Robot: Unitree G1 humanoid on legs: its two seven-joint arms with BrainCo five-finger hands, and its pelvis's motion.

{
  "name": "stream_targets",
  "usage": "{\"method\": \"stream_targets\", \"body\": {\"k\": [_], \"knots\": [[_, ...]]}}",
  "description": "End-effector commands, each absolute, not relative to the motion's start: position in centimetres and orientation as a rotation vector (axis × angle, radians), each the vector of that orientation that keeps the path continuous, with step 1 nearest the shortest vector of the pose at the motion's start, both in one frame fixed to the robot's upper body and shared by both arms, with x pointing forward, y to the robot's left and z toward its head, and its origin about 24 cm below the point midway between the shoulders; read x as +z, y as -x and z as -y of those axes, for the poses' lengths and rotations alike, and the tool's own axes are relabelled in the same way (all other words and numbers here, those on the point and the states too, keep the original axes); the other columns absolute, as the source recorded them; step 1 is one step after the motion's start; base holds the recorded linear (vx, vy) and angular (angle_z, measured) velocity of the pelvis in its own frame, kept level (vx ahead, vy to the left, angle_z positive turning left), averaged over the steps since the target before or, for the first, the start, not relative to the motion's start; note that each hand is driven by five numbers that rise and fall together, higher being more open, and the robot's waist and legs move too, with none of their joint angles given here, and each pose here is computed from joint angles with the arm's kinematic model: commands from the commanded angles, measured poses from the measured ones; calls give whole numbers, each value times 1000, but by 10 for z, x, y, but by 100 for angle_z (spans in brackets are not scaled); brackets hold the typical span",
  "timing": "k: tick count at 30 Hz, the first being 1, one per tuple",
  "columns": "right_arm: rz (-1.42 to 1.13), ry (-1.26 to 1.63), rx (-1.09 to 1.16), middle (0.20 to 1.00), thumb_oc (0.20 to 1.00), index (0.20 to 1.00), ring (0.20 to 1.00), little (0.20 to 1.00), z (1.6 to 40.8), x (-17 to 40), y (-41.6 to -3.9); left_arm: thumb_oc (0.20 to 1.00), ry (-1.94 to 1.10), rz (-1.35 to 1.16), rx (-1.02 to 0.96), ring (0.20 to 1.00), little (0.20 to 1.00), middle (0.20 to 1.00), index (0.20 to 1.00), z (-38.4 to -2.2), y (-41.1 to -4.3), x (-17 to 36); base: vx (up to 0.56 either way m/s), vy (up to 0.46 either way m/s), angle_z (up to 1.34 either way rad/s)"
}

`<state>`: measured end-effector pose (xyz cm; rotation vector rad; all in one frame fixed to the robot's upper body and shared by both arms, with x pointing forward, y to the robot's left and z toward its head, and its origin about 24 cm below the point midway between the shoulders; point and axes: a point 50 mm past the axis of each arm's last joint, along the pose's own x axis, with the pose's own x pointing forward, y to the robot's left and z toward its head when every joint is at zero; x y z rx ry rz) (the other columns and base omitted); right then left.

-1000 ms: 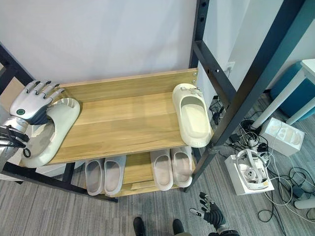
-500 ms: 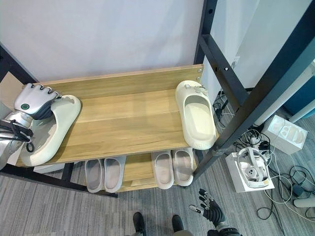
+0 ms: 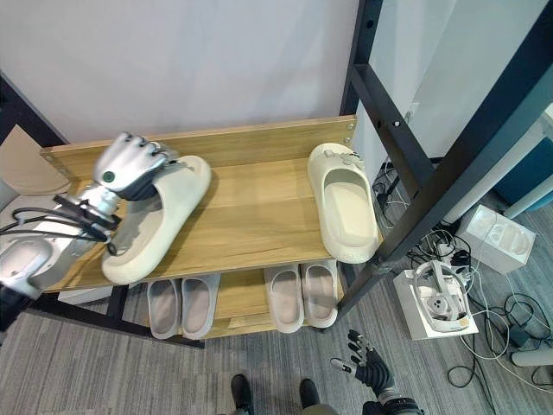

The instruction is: Arrange the slippers neatly on the shoe rack.

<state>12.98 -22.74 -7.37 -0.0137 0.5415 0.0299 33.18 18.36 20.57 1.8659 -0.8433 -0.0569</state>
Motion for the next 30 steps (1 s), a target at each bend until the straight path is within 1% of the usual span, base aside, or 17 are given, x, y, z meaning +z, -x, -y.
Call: {"method": "stream_targets", "body": {"k": [1, 6, 10, 14, 15, 17, 18, 19, 30], "knots": [[-439, 16, 29, 1000, 1000, 1000, 1000, 1000, 233, -53, -137, 200, -1867, 900, 129, 200, 200, 200, 200, -185, -346, 255, -15, -22, -8], [-431, 29, -16, 1000, 1000, 1000, 1000, 1000, 246, -48, -132, 200, -1970, 868, 51, 200, 200, 200, 200, -170, -362, 258, -11, -22, -20], [-437, 36, -32, 1000, 1000, 1000, 1000, 1000, 251, -48, -128, 200, -2012, 814, 29, 200, 200, 200, 200, -172, -370, 255, 4, -17, -17], [-443, 35, -35, 1000, 1000, 1000, 1000, 1000, 251, -49, -127, 200, -2026, 737, 45, 200, 200, 200, 200, -177, -379, 255, 0, 0, 0], [-425, 71, -42, 1000, 1000, 1000, 1000, 1000, 253, -47, -136, 200, -2006, 736, 73, 200, 200, 200, 200, -175, -381, 257, 4, -38, 0], [-446, 43, -48, 1000, 1000, 1000, 1000, 1000, 253, -52, -131, 200, -1999, 706, 111, 200, 200, 200, 200, -177, -386, 259, 1, -20, 0], [-446, 43, -48, 1000, 1000, 1000, 1000, 1000, 253, -52, -130, 495, -1999, 707, 111, 495, 495, 495, 495, -177, -386, 259, 5, -25, 6], [-442, 34, -46, 1000, 1000, 1000, 1000, 1000, 251, -51, -131, 1000, -1965, 695, 125, 1000, 1000, 1000, 1000, -175, -389, 259, 3, -15, 8], [-467, 5, -42, 1000, 1000, 1000, 1000, 1000, 246, -53, -133, 1000, -1776, 773, 102, 1000, 1000, 1000, 1000, -158, -371, 277, 1, -7, 11]]}}
